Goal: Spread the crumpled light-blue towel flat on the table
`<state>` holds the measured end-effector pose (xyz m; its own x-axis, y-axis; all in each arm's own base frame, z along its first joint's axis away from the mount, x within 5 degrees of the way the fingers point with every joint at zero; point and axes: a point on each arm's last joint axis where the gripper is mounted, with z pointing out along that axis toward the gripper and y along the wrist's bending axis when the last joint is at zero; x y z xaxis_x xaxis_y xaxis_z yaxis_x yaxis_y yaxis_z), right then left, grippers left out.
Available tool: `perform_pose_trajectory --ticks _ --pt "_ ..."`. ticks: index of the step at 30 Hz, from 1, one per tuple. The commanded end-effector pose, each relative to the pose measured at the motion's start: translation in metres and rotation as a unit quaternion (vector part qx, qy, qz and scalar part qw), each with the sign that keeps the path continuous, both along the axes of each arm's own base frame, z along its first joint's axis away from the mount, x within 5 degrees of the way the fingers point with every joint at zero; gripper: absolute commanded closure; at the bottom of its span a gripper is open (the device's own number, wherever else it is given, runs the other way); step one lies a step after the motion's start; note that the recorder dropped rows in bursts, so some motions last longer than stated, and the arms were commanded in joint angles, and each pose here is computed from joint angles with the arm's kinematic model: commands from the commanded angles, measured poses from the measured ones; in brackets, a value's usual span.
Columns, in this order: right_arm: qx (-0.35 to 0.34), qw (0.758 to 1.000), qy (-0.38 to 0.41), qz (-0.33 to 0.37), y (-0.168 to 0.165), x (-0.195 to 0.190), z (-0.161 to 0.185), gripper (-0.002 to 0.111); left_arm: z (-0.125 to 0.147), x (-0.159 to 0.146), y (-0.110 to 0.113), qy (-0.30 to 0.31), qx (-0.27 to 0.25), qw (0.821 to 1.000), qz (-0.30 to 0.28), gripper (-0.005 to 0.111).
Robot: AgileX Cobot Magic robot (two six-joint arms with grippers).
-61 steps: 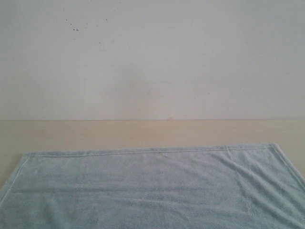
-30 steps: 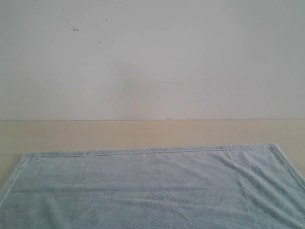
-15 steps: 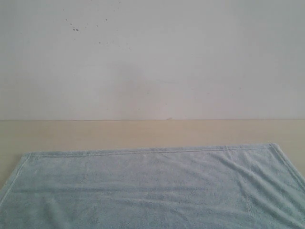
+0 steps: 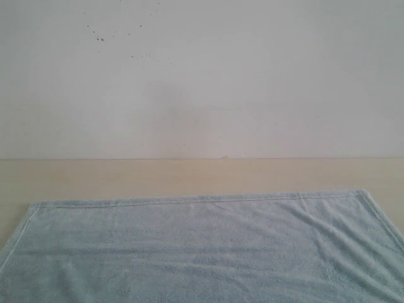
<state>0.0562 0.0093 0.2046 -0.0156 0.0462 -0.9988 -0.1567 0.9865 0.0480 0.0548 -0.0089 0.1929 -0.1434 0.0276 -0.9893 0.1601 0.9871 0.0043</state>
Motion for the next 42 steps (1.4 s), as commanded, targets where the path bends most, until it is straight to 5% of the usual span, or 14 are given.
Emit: perform_pose_trajectory --ticks 1,42 --pt "0.001 1.000 -0.009 -0.001 -0.0002 -0.0004 0.0015 0.108 -0.0002 -0.0003 -0.0017 0.002 -0.035 0.999 -0.005 0.103" --pt "0.001 1.000 -0.009 -0.001 -0.0002 -0.0004 0.0015 0.108 -0.0002 -0.0003 -0.0019 0.003 -0.040 0.999 -0.005 0.103"
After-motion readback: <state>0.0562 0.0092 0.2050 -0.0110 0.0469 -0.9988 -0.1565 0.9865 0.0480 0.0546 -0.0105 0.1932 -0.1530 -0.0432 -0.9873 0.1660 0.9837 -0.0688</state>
